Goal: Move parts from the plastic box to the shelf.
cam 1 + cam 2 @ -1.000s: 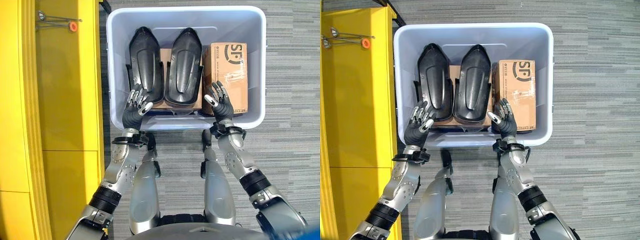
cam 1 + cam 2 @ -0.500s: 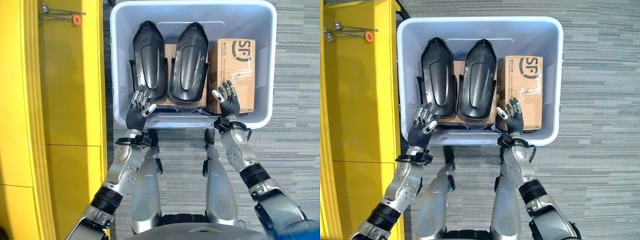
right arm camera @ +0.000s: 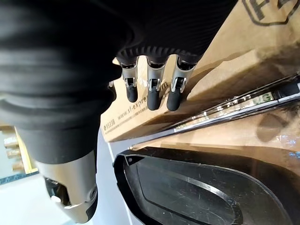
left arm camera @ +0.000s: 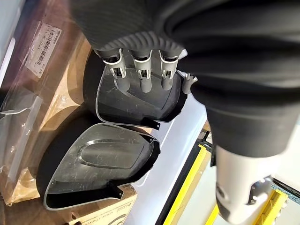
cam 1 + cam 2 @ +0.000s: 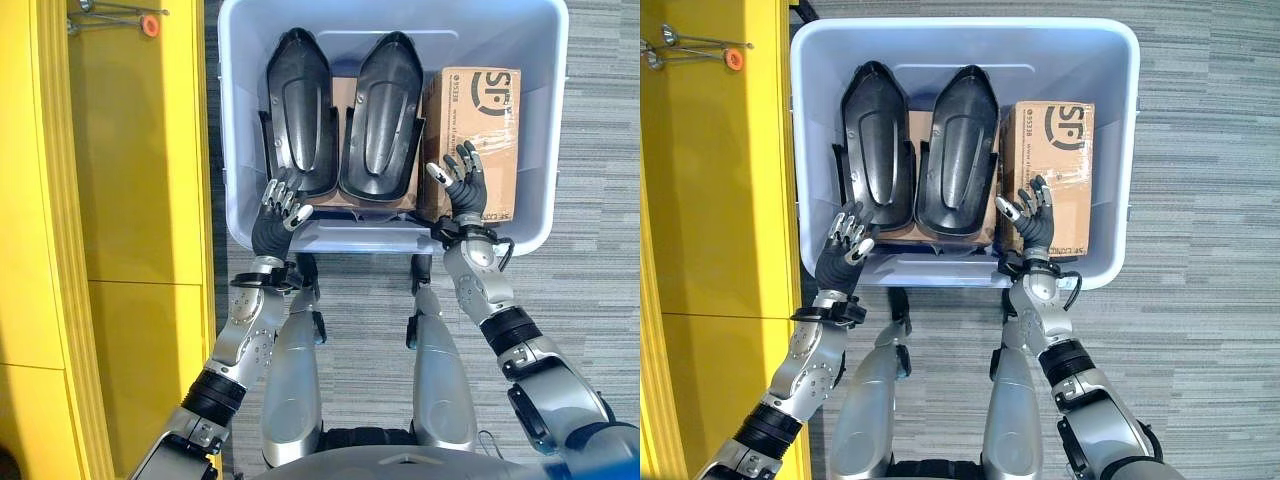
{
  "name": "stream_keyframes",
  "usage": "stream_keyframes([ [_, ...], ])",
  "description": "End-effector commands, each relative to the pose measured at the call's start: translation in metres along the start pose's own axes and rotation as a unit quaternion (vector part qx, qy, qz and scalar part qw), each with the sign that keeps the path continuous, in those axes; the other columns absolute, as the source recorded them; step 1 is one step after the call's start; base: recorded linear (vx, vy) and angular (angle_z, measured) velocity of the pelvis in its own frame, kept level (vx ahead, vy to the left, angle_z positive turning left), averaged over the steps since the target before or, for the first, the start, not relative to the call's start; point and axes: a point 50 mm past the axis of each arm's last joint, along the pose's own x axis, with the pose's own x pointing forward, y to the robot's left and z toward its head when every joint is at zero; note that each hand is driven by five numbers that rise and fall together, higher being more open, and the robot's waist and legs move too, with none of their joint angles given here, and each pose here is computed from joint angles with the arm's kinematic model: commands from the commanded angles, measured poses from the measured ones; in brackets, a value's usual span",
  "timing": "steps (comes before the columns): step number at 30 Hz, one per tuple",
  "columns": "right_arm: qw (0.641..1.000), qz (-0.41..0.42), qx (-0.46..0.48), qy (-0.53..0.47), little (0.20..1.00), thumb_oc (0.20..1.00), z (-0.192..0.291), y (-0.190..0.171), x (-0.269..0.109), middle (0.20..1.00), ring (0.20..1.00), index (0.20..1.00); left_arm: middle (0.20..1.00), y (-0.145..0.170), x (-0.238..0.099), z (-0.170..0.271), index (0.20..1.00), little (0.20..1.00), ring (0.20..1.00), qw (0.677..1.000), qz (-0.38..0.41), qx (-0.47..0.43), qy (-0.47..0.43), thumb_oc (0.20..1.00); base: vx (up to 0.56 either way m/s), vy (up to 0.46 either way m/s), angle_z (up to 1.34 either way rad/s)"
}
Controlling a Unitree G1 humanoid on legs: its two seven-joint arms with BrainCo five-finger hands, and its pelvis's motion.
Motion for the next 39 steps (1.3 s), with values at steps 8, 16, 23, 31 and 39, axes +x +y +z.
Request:
stream_keyframes([
  [8,0.996,0.023,-0.043,-0.079,1.000,1.000,0.036,0.012,0.017,1.000,1.000,1.000,1.000,-0.014,0.000,0.028,1.000,1.000,1.000,0.997,-0.034,-0.015,-0.071,1.000,0.01,0.000,0.03],
  [16,0.995,0.032,-0.046,-0.084,1.000,1.000,0.039,0.018,0.019,1.000,1.000,1.000,1.000,-0.015,0.000,0.029,1.000,1.000,1.000,0.997,-0.033,-0.014,-0.074,1.000,0.00,0.001,0.00],
  [23,0.996,0.022,-0.052,-0.074,1.000,1.000,0.036,0.016,0.022,1.000,1.000,1.000,1.000,-0.014,0.000,0.028,1.000,1.000,1.000,0.997,-0.032,-0.015,-0.073,1.000,0.00,0.000,0.00],
  [31,0.997,-0.001,-0.061,-0.052,1.000,1.000,0.026,0.010,0.026,1.000,1.000,1.000,1.000,-0.015,0.000,0.028,1.000,1.000,1.000,0.997,-0.032,-0.016,-0.073,1.000,0.00,0.000,0.00],
  [39,0.997,0.005,-0.066,-0.029,1.000,1.000,0.018,0.017,0.028,1.000,1.000,1.000,1.000,-0.017,0.000,0.029,1.000,1.000,1.000,0.997,-0.034,-0.018,-0.074,1.000,0.00,0.000,0.00],
])
